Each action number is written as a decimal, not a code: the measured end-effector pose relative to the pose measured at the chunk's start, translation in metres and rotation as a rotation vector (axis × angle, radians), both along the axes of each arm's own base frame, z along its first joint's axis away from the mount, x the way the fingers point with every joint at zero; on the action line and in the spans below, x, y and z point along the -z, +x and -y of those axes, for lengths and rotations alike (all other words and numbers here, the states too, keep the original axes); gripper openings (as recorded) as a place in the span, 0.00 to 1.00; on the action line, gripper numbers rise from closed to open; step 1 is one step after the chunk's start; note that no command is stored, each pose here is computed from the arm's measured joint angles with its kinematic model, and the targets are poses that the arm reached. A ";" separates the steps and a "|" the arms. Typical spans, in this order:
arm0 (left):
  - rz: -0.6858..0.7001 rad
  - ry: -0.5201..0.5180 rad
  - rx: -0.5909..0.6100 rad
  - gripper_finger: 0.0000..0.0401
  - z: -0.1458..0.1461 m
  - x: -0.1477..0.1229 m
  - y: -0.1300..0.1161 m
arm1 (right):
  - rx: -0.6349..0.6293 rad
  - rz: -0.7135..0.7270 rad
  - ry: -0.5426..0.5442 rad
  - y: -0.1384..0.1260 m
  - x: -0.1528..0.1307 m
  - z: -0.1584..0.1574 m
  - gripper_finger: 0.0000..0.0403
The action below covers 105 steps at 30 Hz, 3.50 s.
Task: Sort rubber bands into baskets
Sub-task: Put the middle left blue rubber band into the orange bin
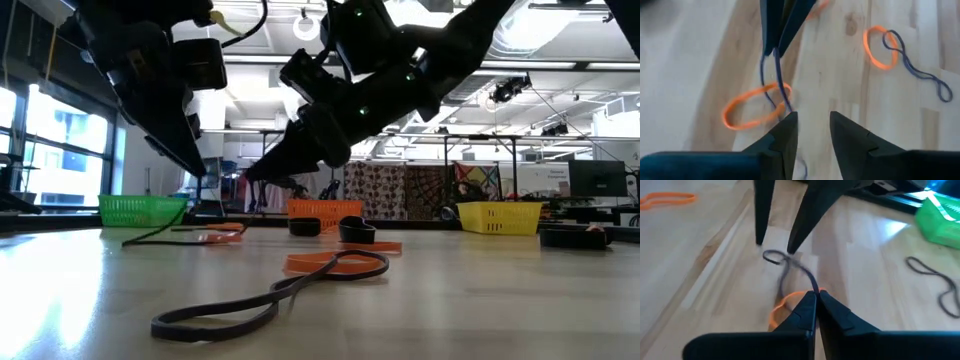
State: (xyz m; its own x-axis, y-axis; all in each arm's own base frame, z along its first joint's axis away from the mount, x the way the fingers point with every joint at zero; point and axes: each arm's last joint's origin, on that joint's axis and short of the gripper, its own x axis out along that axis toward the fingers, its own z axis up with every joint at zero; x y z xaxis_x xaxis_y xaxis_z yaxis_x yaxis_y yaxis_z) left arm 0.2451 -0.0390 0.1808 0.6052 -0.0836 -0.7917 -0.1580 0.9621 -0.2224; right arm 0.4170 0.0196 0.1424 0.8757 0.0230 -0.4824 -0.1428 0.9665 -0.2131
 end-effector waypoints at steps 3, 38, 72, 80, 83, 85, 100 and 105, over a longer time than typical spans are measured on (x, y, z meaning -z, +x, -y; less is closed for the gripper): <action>0.040 0.097 0.007 0.27 0.005 -0.002 0.001 | 0.033 0.032 -0.014 0.001 -0.003 0.001 0.00; 0.449 0.285 -0.029 0.18 0.050 -0.015 -0.024 | 0.405 0.151 -0.116 0.029 -0.052 0.017 0.00; 0.670 0.163 -0.104 0.00 0.027 0.022 -0.046 | 0.726 -0.214 -0.363 0.013 -0.138 0.184 0.00; 0.668 0.154 -0.101 0.00 0.027 0.022 -0.046 | 0.735 -0.273 -0.227 -0.008 -0.123 0.222 0.00; 0.668 0.155 -0.103 0.00 0.027 0.022 -0.046 | 0.734 -0.270 -0.174 -0.014 -0.117 0.232 0.00; 0.668 0.157 -0.106 0.00 0.027 0.022 -0.046 | 0.742 -0.270 -0.166 -0.017 -0.113 0.237 0.00; 0.668 0.166 -0.101 0.00 0.027 0.022 -0.046 | 0.727 -0.295 -0.010 -0.042 -0.069 0.259 0.00; 0.668 0.166 -0.102 0.00 0.026 0.022 -0.046 | 0.678 -0.349 0.037 -0.044 -0.064 0.255 0.00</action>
State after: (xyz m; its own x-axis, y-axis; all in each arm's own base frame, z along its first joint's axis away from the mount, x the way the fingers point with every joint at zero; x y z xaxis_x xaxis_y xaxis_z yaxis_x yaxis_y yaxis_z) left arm 0.1994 -0.0654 0.1587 0.9656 0.0896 -0.2441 -0.1300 0.9794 -0.1548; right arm 0.3726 -0.2350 0.2065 0.5009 -0.4437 -0.7431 0.4313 0.8724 -0.2301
